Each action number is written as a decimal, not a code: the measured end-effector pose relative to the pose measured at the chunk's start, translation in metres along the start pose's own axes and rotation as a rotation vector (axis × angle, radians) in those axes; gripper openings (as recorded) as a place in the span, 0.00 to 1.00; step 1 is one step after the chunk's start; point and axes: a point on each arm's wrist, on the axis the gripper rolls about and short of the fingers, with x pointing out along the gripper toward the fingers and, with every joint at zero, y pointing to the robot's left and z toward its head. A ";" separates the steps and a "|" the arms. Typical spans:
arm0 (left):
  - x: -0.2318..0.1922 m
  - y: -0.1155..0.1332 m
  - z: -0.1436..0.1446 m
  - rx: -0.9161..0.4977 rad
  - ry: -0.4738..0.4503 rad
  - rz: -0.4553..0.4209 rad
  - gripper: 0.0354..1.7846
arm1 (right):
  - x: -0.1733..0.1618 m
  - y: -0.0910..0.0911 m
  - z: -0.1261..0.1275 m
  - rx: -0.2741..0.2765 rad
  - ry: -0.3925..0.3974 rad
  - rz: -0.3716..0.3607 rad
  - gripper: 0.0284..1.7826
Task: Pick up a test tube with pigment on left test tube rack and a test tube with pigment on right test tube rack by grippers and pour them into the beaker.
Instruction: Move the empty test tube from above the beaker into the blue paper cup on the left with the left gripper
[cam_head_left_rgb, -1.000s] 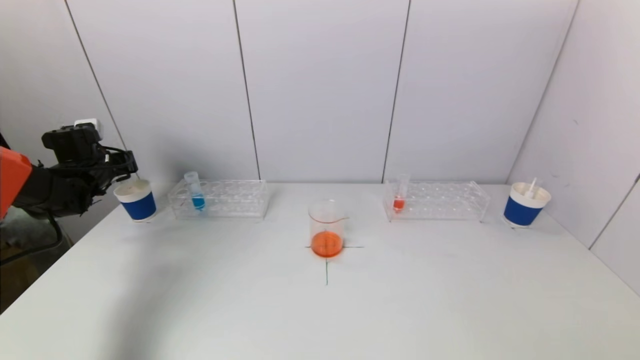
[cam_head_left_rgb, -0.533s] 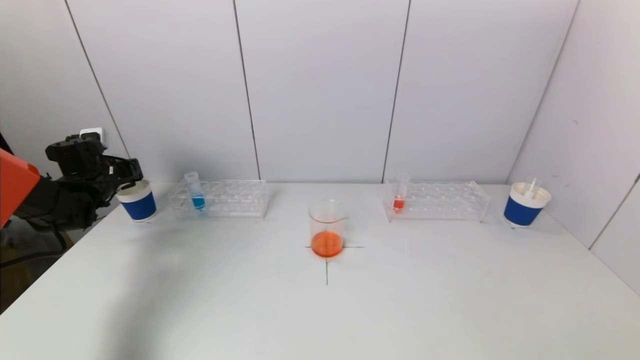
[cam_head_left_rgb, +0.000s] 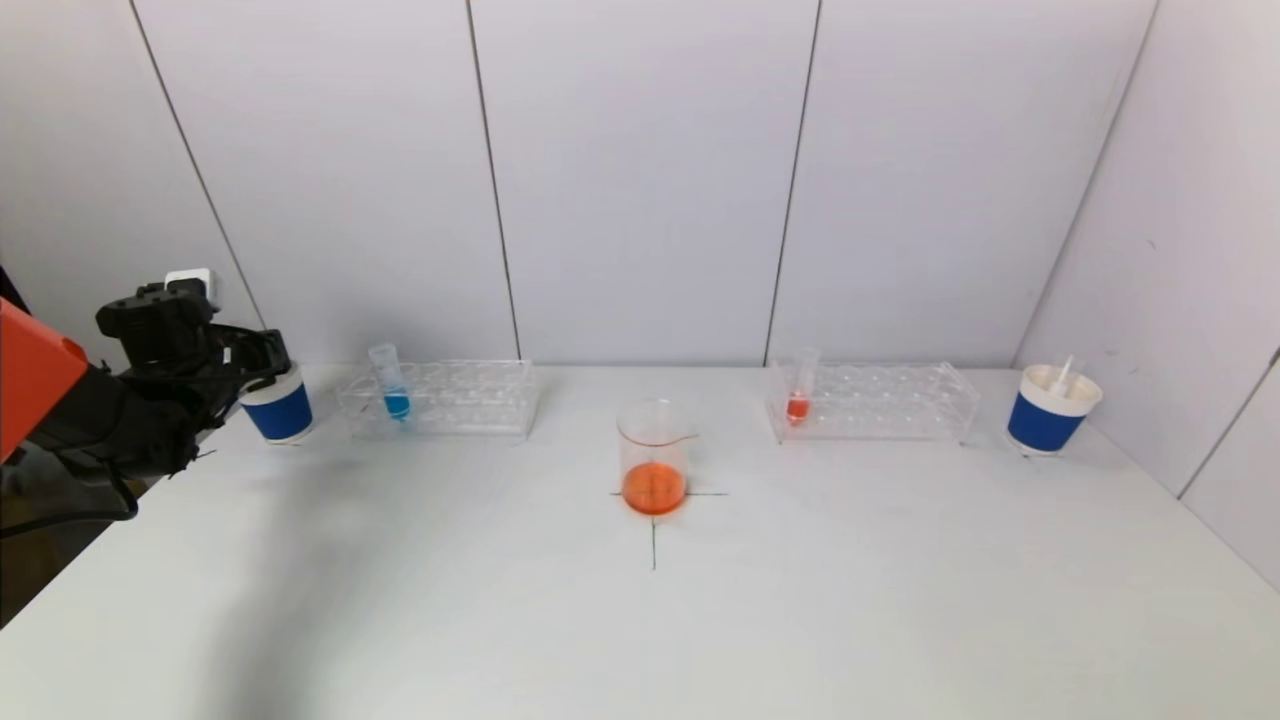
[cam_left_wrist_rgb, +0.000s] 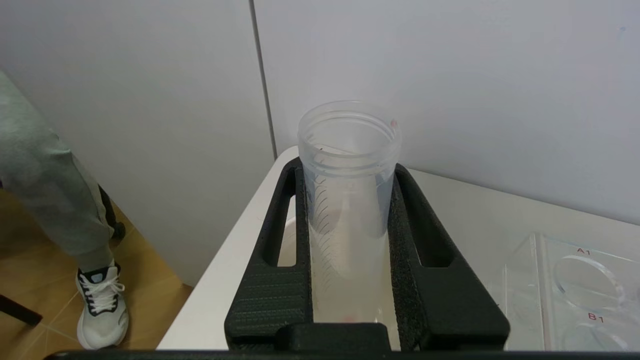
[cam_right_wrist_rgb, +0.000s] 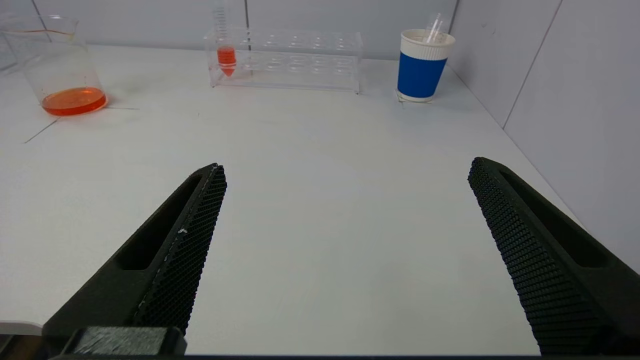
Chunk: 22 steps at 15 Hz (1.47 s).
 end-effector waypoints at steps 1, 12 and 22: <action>0.000 0.000 0.001 0.000 -0.007 -0.001 0.24 | 0.000 0.000 0.000 0.000 0.000 0.000 0.99; 0.000 0.000 0.001 -0.001 -0.009 -0.001 0.24 | 0.000 0.000 0.000 0.000 0.000 0.000 0.99; 0.000 0.000 0.000 -0.001 -0.006 0.000 0.24 | 0.000 0.000 0.000 0.000 0.000 0.000 0.99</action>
